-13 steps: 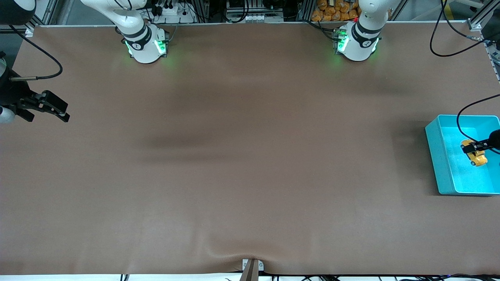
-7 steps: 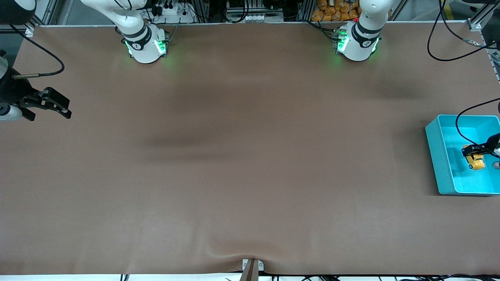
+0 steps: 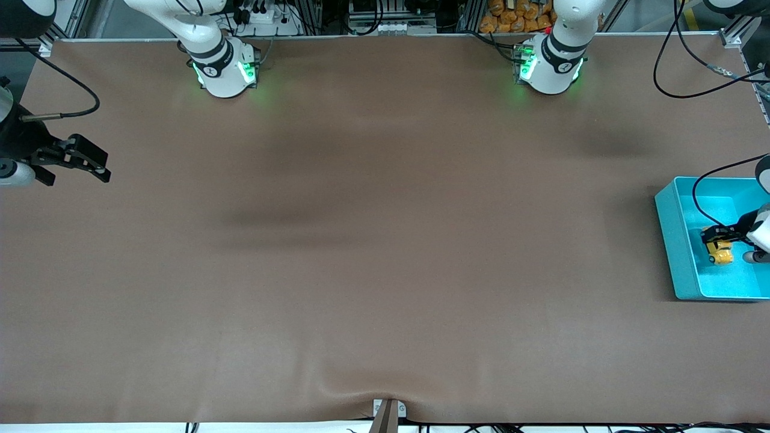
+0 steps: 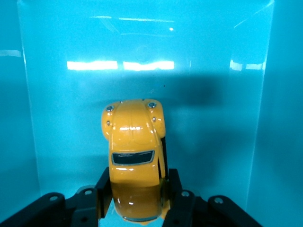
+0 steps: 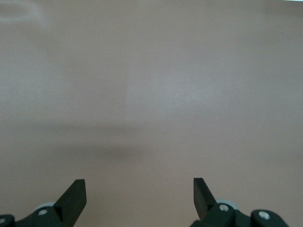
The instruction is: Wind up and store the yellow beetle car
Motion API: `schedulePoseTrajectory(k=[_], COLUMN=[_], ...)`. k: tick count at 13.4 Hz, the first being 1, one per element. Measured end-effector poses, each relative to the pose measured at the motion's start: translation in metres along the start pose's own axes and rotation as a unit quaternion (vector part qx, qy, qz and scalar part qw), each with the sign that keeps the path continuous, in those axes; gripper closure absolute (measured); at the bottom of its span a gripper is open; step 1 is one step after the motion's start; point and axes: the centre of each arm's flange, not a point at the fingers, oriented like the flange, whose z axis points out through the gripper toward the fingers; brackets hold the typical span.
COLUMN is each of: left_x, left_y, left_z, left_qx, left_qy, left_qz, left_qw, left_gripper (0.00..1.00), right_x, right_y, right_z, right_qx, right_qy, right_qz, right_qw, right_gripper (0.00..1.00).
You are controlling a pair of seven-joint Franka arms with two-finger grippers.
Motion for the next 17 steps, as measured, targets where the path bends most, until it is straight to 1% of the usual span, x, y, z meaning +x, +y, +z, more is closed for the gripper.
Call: schedulePoseTrajectory(k=[2,3,5,6,7,8,10,12,15,17], left_x=[0.0,0.001,0.005,0.008,0.011,0.015,0.022,0.028,0.037,0.038], left_y=[-0.001,-0.001,-0.002,-0.002,-0.002,0.001,0.022,0.058,0.139,0.197], left_z=[0.001,0.0,-0.011,-0.025,-0.045,-0.069,-0.124,-0.169,-0.223,-0.251], left_qx=[0.0,0.001,0.006,0.011,0.019,0.025,0.032,0.027,0.012,0.011], left_qy=[0.0,0.001,0.01,0.019,0.031,0.041,0.055,0.054,0.04,0.026], left_qz=[0.0,0.001,0.003,0.004,0.006,0.009,0.023,0.028,0.008,-0.006], left_qw=[1.0,1.0,1.0,1.0,0.999,0.999,0.998,0.998,0.999,1.0], left_gripper=[0.5,0.45,0.23,0.14,0.05,0.0,0.0,0.0,0.0,0.0], right_x=[0.0,0.0,0.0,0.0,0.0,0.0,0.0,0.0,0.0,0.0], right_y=[0.0,0.0,0.0,0.0,0.0,0.0,0.0,0.0,0.0,0.0], right_z=[0.0,0.0,0.0,0.0,0.0,0.0,0.0,0.0,0.0,0.0], right_qx=[0.0,0.0,0.0,0.0,0.0,0.0,0.0,0.0,0.0,0.0], right_qy=[0.0,0.0,0.0,0.0,0.0,-0.001,-0.001,0.0,0.0,0.0], right_qz=[0.0,0.0,0.0,0.0,0.0,0.0,0.0,0.0,0.0,0.0], right_qw=[1.0,1.0,1.0,1.0,1.0,1.0,1.0,1.0,1.0,1.0], right_gripper=[0.0,0.0,0.0,0.0,0.0,0.0,0.0,0.0,0.0,0.0])
